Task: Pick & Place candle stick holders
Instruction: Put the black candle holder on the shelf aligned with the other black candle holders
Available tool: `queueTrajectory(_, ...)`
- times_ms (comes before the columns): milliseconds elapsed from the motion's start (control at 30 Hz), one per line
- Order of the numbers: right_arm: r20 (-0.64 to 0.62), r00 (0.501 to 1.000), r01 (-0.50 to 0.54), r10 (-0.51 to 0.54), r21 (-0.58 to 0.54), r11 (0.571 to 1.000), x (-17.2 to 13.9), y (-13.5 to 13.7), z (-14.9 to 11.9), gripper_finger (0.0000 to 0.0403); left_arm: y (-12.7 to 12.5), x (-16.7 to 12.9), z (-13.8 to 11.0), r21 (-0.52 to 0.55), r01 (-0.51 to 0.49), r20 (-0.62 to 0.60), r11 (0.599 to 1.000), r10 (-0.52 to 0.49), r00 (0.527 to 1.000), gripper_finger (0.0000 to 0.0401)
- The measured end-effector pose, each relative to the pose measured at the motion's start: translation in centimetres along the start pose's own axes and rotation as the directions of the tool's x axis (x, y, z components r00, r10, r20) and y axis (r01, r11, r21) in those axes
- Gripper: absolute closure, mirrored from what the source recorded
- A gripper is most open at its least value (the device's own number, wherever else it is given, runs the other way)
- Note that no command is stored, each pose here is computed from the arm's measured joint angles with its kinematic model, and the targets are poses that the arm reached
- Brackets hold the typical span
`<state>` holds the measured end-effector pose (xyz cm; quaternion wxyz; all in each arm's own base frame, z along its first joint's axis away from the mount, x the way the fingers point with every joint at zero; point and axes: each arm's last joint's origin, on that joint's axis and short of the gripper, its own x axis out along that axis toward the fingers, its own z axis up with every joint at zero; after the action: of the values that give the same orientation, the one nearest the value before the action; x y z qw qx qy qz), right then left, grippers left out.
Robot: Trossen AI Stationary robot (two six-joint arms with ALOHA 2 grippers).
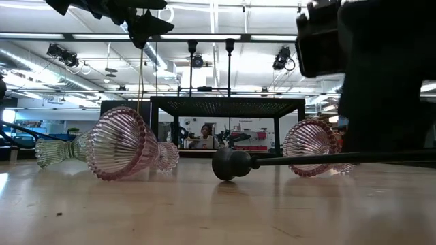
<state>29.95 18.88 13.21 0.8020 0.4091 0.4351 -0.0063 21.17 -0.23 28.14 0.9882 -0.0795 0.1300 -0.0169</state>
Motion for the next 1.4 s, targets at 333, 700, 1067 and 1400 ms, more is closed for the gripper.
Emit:
queueTrajectory(333, 0.054, 0.997, 0.048, -0.049, 0.014, 0.999, 0.7, -1.3, 1.7, 0.0241, 0.0, 0.0, 0.0, 0.0, 0.0, -0.001, 1.0, 0.0, 1.0, 0.0153)
queueTrajectory(700, 0.065, 0.998, 0.012, -0.013, 0.021, 1.0, 1.0, -1.3, 2.1, 0.0241, 0.0, 0.0, 0.0, 0.001, 0.0, -0.002, 1.0, 0.0, 1.0, 0.0153)
queueTrajectory(1067, 0.056, 0.998, 0.001, -0.004, 0.051, 0.999, 2.6, -2.2, 2.3, 0.0246, 0.0, 0.0, -0.1, 0.003, -0.001, -0.007, 1.0, 0.001, 1.0, 0.0153)
queueTrajectory(1400, 0.03, 1.0, 0.004, -0.004, -0.007, 1.0, 2.7, -2.4, 2.2, 0.039, 0.0, 0.0, -0.1, 0.007, -0.001, -0.007, 1.0, 0.002, 1.0, 0.0153)
